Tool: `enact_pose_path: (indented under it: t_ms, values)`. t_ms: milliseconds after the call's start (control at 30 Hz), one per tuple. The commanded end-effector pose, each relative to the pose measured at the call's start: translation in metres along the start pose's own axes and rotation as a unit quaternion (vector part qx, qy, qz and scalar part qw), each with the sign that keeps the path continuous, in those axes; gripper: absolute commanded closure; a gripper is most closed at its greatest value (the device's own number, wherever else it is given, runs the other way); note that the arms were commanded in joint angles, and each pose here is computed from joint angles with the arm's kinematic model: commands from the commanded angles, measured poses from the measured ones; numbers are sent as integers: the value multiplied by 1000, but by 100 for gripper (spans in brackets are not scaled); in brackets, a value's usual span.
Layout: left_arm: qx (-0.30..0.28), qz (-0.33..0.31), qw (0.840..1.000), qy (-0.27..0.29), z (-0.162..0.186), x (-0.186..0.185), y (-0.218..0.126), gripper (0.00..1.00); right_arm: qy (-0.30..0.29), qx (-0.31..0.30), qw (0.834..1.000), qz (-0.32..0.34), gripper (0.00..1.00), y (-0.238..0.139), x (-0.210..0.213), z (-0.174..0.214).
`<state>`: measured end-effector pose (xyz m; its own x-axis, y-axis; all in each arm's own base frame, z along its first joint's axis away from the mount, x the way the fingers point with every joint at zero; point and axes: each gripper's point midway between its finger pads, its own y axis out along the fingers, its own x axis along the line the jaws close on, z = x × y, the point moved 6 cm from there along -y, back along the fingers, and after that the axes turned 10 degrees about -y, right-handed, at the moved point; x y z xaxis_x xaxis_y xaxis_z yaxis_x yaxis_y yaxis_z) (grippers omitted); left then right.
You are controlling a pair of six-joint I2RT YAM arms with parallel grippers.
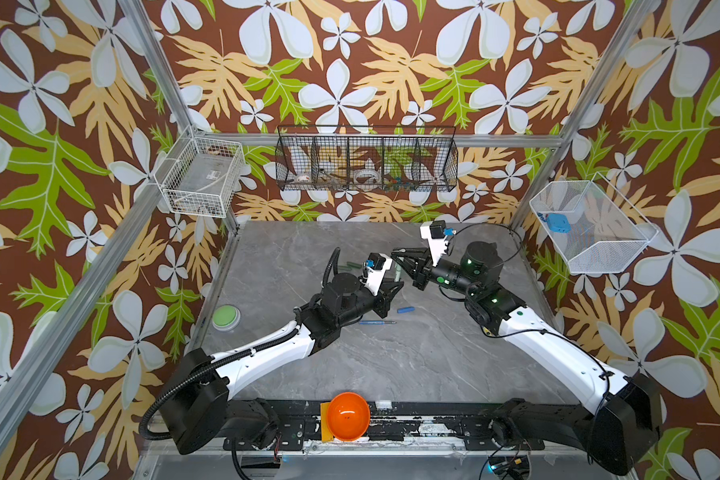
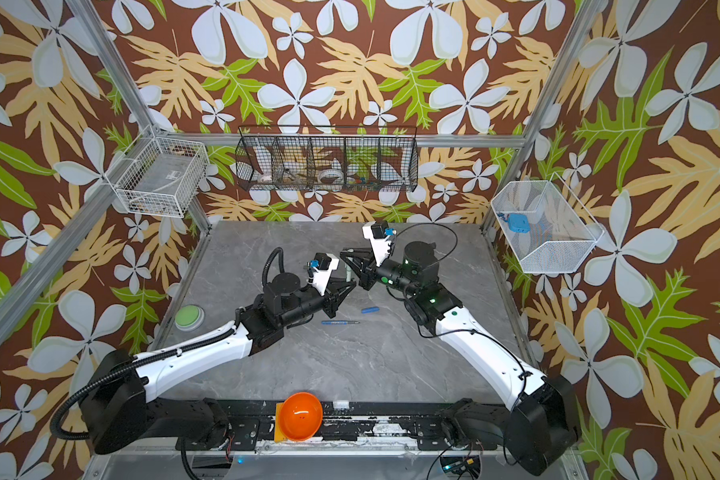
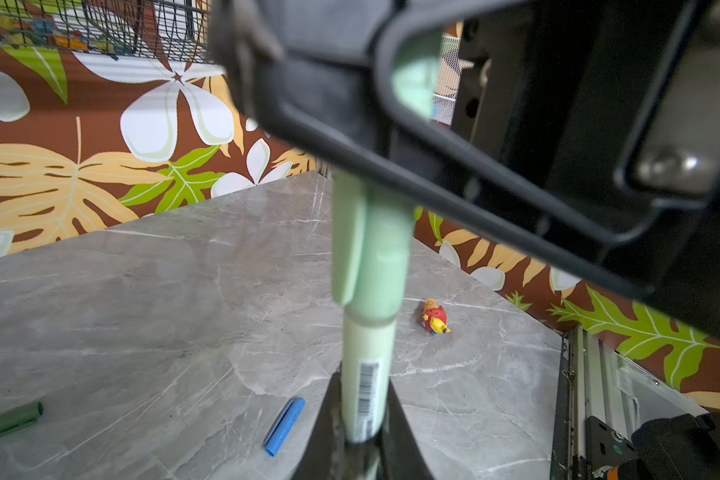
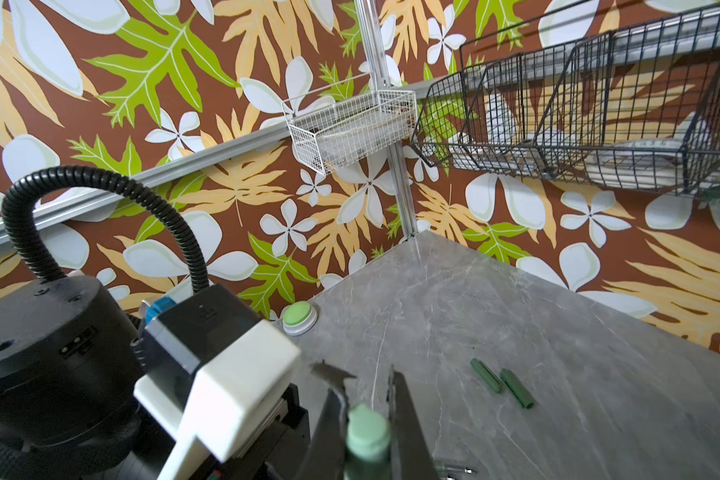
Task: Insert the pens into the pen caps
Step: 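Open the right gripper to release the cap while the left gripper holds the pen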
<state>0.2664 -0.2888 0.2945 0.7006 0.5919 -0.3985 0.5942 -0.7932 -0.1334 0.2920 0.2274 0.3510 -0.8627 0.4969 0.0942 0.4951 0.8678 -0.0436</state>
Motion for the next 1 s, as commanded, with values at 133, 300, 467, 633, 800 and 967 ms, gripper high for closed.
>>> enact_pose_path:
  t_ms: [133, 300, 467, 633, 800, 967]
  values:
    - [-256, 73, 961, 69, -115, -42, -35, 100, 84, 104, 990, -48, 100, 1, 10, 57]
    - [-287, 98, 950, 71, -133, -46, -42, 100, 89, 85, 991, -45, 100, -3, 12, 52]
    - [-227, 119, 965, 59, -111, -43, -24, 100, 73, 54, 995, -27, 100, -8, 8, 32]
    - [-144, 90, 985, 39, -62, -25, -11, 100, 72, 32, 997, -28, 100, -10, -1, 13]
    - [-77, 55, 995, 42, -18, -18, 3, 100, 54, 28, 998, -25, 87, -9, -5, -3]
    - [-46, 63, 997, 12, 10, -11, 10, 100, 21, 30, 999, -16, 58, -16, -5, -27]
